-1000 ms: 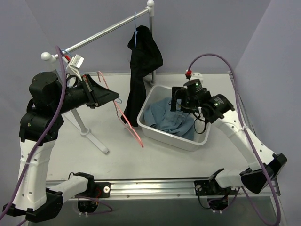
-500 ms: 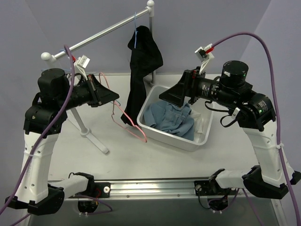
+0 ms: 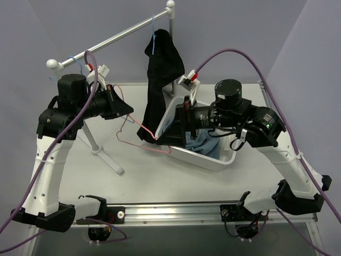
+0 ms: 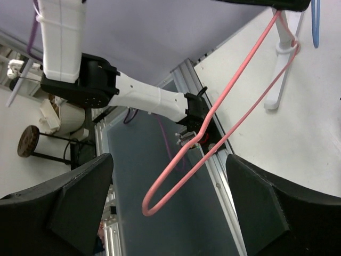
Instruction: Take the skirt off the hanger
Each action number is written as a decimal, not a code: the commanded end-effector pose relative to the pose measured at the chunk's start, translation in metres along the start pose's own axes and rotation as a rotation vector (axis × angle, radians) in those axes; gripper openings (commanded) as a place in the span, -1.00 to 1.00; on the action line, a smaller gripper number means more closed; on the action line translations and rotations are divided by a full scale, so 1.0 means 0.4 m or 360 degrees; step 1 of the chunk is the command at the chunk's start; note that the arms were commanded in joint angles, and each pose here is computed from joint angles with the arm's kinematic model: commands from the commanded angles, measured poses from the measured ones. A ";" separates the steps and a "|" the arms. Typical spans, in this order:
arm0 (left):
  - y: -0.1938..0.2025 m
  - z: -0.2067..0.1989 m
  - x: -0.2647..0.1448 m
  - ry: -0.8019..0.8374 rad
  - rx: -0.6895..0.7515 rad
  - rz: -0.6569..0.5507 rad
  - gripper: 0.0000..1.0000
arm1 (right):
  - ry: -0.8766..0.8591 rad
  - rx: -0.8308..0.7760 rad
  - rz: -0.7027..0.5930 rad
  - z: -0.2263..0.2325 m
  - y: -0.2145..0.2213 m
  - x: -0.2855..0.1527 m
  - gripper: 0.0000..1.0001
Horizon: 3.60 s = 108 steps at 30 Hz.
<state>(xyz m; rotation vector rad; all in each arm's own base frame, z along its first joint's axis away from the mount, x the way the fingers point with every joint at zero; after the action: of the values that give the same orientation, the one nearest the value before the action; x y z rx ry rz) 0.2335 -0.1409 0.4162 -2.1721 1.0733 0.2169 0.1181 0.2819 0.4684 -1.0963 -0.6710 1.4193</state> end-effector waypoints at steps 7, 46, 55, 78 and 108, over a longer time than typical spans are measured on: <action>-0.019 0.018 -0.005 -0.0107 0.0079 -0.0068 -0.95 | 0.0236 -0.0045 0.0228 -0.040 0.076 0.049 0.42; 0.017 -0.051 -0.333 -0.0123 0.0061 -0.0709 0.88 | 0.0735 -0.0164 0.0053 -0.023 0.100 -0.167 -1.00; 0.060 -0.005 -0.418 -0.0271 -0.0060 -0.0881 0.88 | 0.0975 -0.0357 -0.0193 -0.079 -0.017 -0.126 -1.00; 0.193 0.097 -0.389 -0.0332 -0.0209 -0.0679 0.88 | 0.1079 -0.0725 -0.0643 -0.157 -0.295 0.137 -1.00; 0.189 0.118 -0.326 -0.0359 -0.0160 -0.0555 0.89 | 0.0857 -0.0586 -0.0388 -0.176 -0.162 0.258 -0.62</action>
<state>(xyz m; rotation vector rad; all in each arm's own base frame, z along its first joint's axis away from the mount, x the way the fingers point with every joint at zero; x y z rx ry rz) 0.0910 -0.0555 0.3944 -2.3334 0.5469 0.3846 0.2291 0.3856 0.4609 -1.5997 -0.6248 0.7642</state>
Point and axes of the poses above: each gripper's point midway between its finger pads, its own x axis out along the fingers, its own z axis along the line the jaws close on, y = z × x, the point moved 5 cm from there along -x, back along the fingers, and after that the axes turned 14 degrees about -x, right-handed, at the moved point
